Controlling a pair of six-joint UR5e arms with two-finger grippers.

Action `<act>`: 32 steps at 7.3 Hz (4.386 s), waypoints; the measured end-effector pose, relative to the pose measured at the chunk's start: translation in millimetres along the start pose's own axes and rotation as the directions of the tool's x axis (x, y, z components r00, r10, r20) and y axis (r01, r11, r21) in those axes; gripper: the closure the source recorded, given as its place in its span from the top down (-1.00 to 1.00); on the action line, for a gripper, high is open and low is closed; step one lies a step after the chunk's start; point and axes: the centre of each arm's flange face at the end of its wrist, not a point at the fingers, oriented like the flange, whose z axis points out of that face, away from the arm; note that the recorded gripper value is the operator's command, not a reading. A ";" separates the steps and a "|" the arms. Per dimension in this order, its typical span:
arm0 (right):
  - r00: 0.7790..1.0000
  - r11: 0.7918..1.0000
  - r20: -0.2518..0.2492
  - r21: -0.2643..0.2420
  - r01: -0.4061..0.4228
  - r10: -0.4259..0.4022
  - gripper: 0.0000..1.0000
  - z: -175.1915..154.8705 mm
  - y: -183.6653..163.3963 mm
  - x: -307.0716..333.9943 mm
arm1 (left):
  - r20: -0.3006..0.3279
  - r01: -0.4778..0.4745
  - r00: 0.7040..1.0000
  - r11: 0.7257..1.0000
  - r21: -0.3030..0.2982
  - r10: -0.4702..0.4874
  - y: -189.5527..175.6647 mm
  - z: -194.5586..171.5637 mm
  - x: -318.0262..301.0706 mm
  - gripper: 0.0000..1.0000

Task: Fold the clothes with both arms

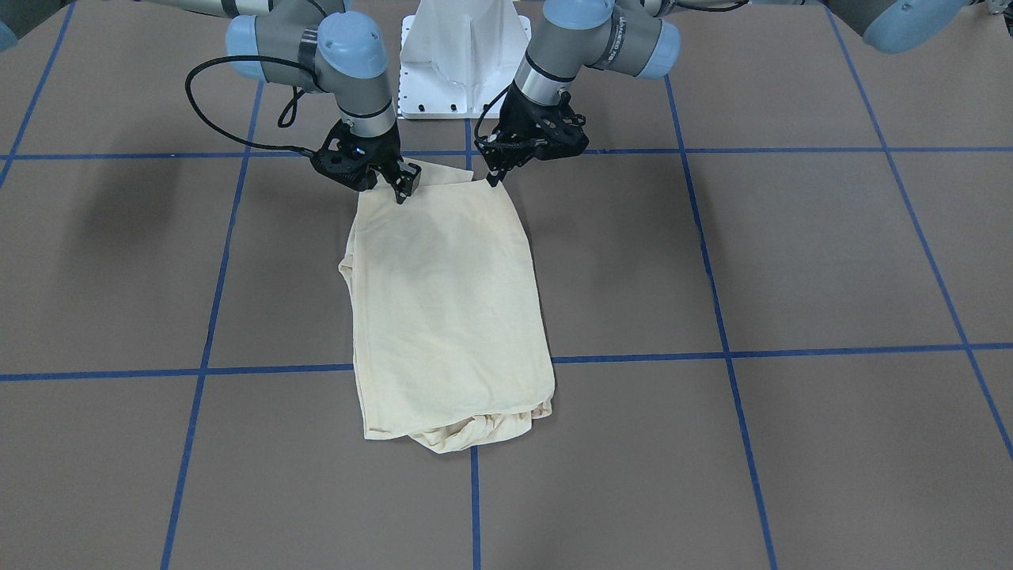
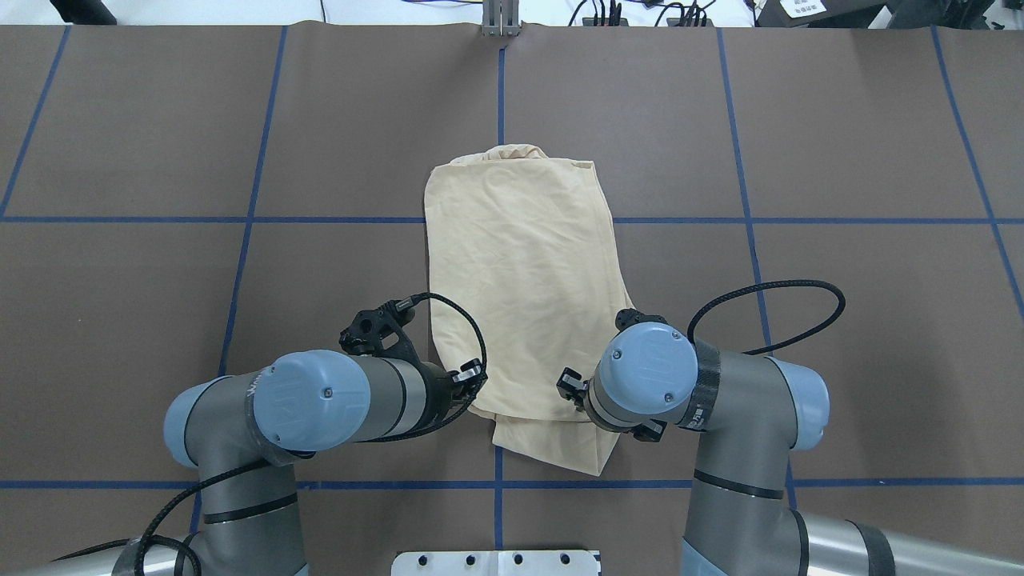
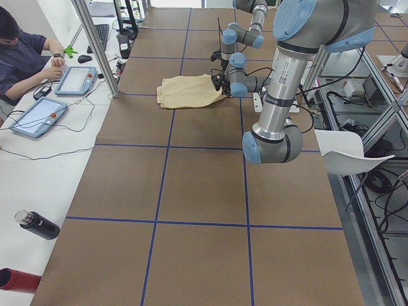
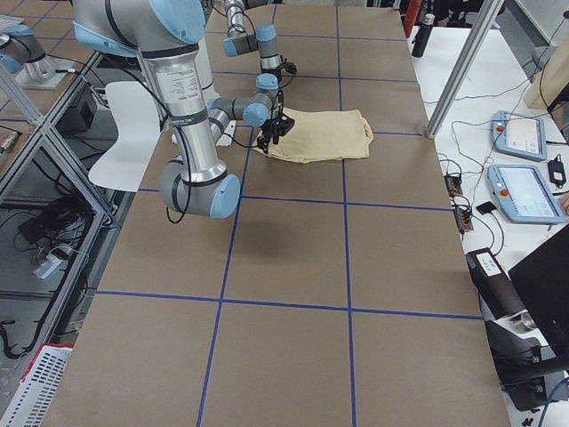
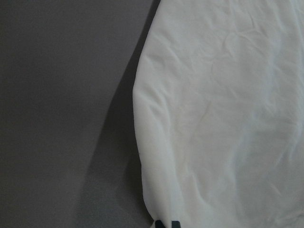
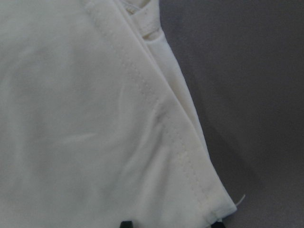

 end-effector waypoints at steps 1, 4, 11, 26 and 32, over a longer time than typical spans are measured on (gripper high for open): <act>1.000 1.000 0.001 -0.001 0.001 -0.001 -0.92 -1.4 0.5 -0.2 | 0.001 0.000 1.000 1.000 0.000 0.000 -0.1 0.4 -0.2 -1.00; 1.000 1.000 -0.021 0.002 -0.003 0.003 0.53 -9.0 2.2 0.4 | 0.002 0.000 1.000 1.000 0.001 0.000 -0.2 1.1 -0.5 -1.00; 1.000 1.000 -0.025 0.011 0.001 -0.001 0.99 -7.5 2.4 3.2 | 0.002 0.000 1.000 1.000 0.001 0.000 -0.2 1.0 -0.4 -1.00; 0.999 1.000 -0.018 0.016 -0.026 0.026 0.99 -1.6 8.4 -2.1 | 0.001 -0.001 1.000 1.000 0.000 0.001 0.1 0.8 0.3 -1.00; 0.980 0.979 -0.011 0.053 -0.197 0.198 0.99 13.3 1.9 -3.8 | 0.002 -0.001 1.000 1.000 0.001 0.001 -0.1 1.4 0.0 -1.00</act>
